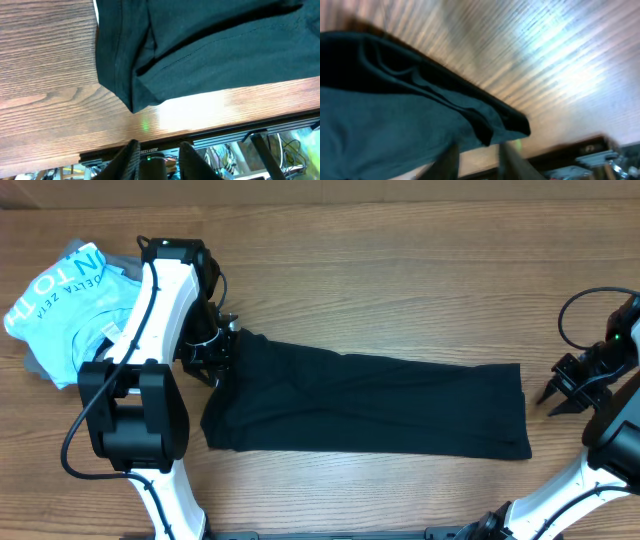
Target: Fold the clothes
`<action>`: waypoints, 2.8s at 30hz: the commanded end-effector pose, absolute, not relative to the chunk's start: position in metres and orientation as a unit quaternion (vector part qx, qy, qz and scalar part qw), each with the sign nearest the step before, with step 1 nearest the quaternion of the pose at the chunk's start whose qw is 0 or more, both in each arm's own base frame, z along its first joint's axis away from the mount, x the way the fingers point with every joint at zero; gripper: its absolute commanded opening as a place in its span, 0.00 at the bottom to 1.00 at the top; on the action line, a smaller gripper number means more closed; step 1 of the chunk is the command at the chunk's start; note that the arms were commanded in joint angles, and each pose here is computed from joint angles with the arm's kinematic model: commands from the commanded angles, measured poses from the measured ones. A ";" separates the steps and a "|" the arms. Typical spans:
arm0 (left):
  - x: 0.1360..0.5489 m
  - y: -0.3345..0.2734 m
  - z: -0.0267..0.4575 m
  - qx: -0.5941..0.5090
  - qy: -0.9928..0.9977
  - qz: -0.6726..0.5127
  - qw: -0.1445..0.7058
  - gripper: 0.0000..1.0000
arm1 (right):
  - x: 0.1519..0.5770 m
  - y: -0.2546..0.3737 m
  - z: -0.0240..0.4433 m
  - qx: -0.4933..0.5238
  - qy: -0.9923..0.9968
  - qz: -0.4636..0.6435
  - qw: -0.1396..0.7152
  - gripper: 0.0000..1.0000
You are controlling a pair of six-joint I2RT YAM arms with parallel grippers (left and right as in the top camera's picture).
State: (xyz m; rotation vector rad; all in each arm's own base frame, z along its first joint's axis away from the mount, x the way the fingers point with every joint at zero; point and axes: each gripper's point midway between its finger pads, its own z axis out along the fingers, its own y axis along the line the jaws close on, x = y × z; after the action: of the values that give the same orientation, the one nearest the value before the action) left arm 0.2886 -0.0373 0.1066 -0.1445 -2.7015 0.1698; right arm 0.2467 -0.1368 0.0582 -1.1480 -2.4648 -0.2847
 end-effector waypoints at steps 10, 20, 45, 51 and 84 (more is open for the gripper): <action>0.327 -0.030 0.097 -0.028 -0.990 0.057 0.124 0.41 | 0.369 -0.112 0.100 -0.310 -0.882 -0.347 -0.072 0.34; 0.358 -0.039 0.082 -0.030 -0.995 0.081 0.057 0.48 | 0.393 -0.110 0.175 -0.211 -0.881 -0.359 -0.226 0.35; 0.331 -0.048 0.040 -0.002 -0.990 0.106 0.097 0.30 | 0.333 -0.123 0.067 -0.344 -0.907 -0.218 -0.106 0.59; 0.341 -0.048 0.038 -0.004 -0.991 0.107 0.075 0.33 | 0.326 -0.109 0.049 -0.337 -0.908 -0.229 -0.095 0.49; 0.359 -0.045 0.053 -0.001 -0.992 0.114 0.046 0.31 | 0.316 -0.126 0.032 -0.405 -0.893 -0.180 -0.081 0.04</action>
State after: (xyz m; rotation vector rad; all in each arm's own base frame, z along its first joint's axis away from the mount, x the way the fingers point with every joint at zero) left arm 0.3428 -0.0505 0.0344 -0.0202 -2.9621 0.3341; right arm 0.3107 -0.1221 0.0272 -1.3183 -2.9491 -0.5839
